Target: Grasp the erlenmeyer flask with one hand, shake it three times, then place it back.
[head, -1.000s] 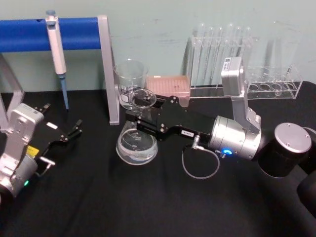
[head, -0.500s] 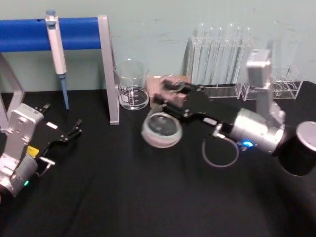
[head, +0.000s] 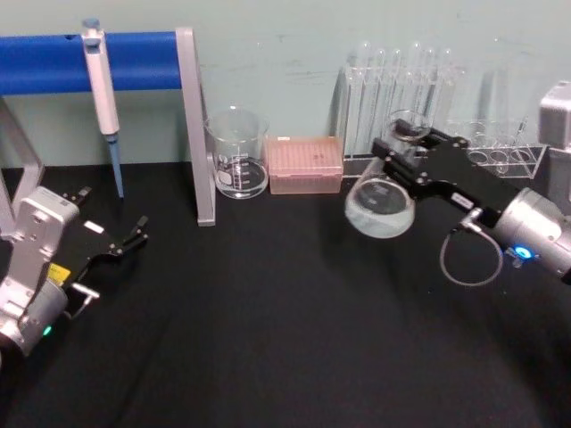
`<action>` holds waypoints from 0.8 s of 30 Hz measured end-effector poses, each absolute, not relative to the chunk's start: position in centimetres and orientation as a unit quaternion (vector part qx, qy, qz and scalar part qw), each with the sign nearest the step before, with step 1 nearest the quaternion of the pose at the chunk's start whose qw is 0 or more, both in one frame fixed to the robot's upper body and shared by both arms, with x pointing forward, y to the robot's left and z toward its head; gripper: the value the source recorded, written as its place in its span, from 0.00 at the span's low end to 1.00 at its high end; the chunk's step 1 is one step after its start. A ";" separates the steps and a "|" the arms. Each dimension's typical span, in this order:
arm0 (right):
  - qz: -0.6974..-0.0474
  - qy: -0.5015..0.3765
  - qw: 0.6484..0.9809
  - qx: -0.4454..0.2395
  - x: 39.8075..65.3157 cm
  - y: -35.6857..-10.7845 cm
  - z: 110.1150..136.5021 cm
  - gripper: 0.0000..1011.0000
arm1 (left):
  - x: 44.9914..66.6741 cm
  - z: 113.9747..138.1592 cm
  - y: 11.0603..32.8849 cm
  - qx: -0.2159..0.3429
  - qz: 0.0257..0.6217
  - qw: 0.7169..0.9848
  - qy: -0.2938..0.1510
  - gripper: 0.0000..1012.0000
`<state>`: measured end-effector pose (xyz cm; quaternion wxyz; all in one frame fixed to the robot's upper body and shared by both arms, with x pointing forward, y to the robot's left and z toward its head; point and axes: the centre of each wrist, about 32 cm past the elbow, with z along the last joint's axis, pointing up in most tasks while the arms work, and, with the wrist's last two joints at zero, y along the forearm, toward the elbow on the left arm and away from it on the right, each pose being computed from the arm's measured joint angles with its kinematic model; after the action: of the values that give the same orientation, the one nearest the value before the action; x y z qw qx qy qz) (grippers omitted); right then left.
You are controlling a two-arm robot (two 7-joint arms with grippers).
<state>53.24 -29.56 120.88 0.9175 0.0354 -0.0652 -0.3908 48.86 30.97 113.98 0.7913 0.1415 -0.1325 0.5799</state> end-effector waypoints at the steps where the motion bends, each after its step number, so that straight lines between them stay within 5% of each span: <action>1: -0.395 -0.065 0.916 0.035 53.2 -29.8 120.9 0.45 | 48.9 114.0 31.0 0.141 0.580 0.791 -0.132 0.99; 24: -0.369 -0.059 0.927 0.040 53.7 -28.4 120.7 0.45 | 48.9 114.0 31.0 0.141 0.580 0.791 -0.132 0.99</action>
<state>53.66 -28.44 120.70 0.9269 0.0397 -0.0587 -0.3686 48.86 30.97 113.98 0.7913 0.1415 -0.1325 0.5799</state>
